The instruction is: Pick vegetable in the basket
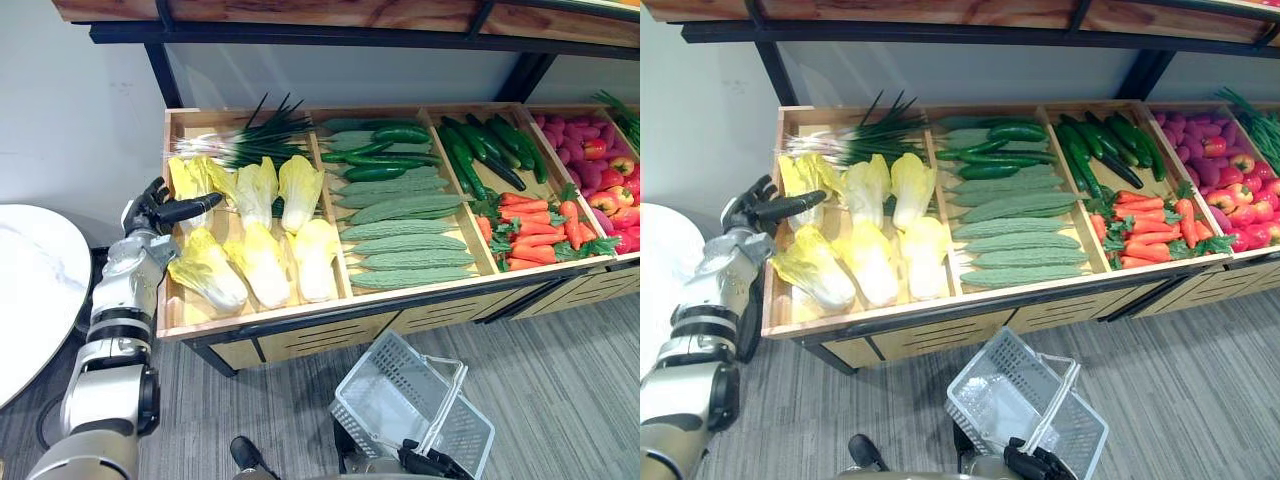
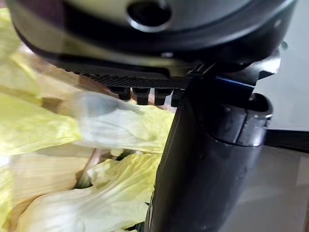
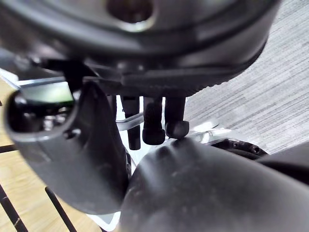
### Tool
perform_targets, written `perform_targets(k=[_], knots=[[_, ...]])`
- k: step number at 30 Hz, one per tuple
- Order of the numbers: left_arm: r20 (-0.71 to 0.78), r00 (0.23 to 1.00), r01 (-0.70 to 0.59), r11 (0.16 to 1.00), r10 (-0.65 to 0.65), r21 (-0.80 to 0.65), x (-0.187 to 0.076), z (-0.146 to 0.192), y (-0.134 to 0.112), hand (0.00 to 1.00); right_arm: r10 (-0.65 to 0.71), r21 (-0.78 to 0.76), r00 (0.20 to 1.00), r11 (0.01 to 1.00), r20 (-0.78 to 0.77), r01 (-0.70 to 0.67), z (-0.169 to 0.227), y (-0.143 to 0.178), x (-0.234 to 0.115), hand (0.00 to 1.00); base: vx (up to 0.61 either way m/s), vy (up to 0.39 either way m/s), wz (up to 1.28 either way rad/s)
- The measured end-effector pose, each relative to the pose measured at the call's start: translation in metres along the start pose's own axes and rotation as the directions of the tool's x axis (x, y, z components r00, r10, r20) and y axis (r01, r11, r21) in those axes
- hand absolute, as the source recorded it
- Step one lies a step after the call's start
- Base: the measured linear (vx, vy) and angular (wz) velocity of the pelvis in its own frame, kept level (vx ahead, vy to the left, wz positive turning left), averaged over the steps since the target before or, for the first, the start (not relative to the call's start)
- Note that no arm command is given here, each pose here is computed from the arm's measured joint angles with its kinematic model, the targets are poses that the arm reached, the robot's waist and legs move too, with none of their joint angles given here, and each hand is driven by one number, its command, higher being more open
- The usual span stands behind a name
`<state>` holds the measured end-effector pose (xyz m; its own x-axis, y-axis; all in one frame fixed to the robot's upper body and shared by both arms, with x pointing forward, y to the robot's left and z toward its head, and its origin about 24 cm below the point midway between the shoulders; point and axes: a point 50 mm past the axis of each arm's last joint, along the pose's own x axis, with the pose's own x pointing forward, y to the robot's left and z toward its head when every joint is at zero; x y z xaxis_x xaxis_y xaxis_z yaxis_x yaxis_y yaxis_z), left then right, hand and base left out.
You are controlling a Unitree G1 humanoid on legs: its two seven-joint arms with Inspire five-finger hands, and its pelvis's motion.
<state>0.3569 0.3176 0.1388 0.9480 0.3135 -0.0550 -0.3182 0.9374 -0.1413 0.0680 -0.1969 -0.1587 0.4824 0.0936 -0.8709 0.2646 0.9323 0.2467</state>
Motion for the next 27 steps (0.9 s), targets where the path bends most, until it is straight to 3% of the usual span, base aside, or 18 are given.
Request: perform_targets(k=[9,17,27], knots=[[0.004,1.000,0.029,0.982,-0.030,0.187,0.006,0.014,-0.015,1.00,0.022,-0.024,1.000,0.999,0.012,-0.021,0.008,0.004,0.003,0.00,0.07,0.024,-0.05],[-0.020,1.000,0.022,0.983,-0.019,0.180,0.011,0.024,-0.021,1.00,0.047,-0.038,0.999,0.998,0.027,-0.046,0.014,0.005,0.004,0.00,0.04,-0.020,-0.03],[-0.031,0.995,-0.089,0.994,0.091,0.055,0.014,0.033,-0.001,1.00,0.076,-0.084,0.997,0.994,0.035,-0.073,0.023,0.010,0.007,0.00,0.08,0.026,0.00]])
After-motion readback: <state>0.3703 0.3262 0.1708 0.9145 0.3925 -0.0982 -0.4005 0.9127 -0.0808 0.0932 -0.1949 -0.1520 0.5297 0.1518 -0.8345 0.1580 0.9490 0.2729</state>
